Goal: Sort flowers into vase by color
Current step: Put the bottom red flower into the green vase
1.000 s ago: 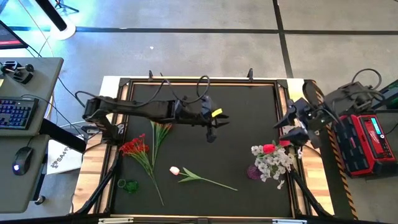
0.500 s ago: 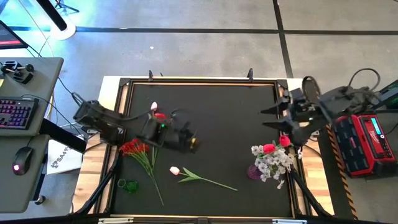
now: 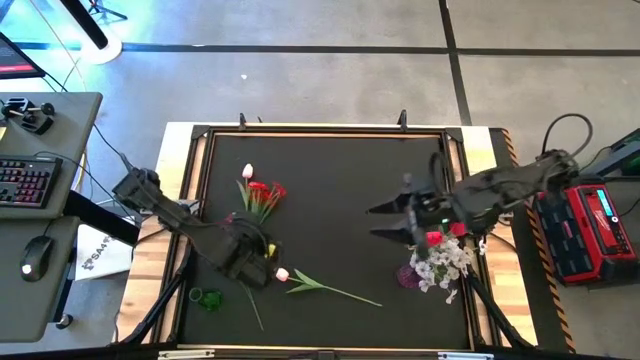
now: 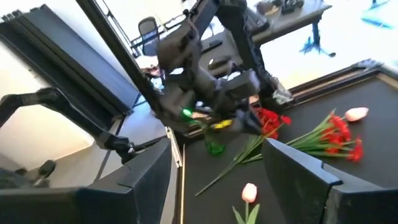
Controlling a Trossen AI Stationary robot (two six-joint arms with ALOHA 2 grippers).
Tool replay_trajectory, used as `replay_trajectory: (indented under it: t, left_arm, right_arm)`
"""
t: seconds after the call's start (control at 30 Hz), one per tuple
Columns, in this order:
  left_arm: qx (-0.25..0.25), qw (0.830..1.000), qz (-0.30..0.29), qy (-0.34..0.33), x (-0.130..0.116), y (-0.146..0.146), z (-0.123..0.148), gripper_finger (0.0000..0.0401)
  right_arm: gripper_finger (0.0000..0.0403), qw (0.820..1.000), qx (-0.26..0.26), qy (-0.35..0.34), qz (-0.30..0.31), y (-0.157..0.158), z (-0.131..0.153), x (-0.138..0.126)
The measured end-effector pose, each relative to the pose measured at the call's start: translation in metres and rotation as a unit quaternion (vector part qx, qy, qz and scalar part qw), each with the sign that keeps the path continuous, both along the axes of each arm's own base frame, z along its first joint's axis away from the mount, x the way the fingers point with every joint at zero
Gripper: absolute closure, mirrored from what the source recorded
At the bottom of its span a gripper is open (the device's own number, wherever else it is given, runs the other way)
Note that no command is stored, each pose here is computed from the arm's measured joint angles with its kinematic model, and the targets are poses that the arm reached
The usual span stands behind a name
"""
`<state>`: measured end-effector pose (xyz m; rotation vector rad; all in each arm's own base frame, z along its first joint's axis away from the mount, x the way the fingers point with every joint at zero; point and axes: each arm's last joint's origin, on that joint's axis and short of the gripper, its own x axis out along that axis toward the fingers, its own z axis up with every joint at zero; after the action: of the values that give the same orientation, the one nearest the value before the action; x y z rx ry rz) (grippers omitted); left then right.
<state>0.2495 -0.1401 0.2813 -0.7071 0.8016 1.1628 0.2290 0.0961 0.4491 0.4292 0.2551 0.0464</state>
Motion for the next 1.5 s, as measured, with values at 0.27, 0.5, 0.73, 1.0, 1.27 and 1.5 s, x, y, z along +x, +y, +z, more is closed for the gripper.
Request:
replay_trajectory:
  t: [0.27, 0.5, 0.73, 1.0, 1.27, 1.5]
  left_arm:
    - [-0.083, 0.99, 0.112, 0.032, -0.01, 0.003, -0.058, 0.0301]
    - [-0.105, 0.985, 0.125, 0.047, -0.018, 0.003, -0.083, 0.027]
    - [-0.156, 0.979, 0.118, 0.057, -0.032, -0.009, -0.099, 0.0164]
    - [-0.161, 0.973, 0.137, 0.092, -0.052, 0.003, -0.114, 0.0102]
    - [-0.16, 0.973, 0.134, 0.094, -0.065, 0.018, -0.133, 0.0123]
    - [-0.186, 0.973, 0.112, 0.072, -0.069, 0.021, -0.15, 0.0152]
  right_arm:
    - [0.0165, 0.998, 0.047, 0.032, -0.019, -0.015, -0.017, 0.037]
    - [0.0165, 0.996, 0.083, 0.041, -0.009, -0.029, -0.028, 0.062]
    - [0.0165, 0.994, 0.086, 0.058, 0.014, -0.025, -0.039, 0.075]
    - [0.0165, 0.994, 0.083, 0.073, 0.003, -0.029, -0.047, 0.084]
    - [0.0165, 0.994, 0.082, 0.079, 0.001, -0.03, -0.048, 0.084]
    - [0.0165, 0.992, 0.081, 0.093, -0.007, -0.03, -0.051, 0.083]
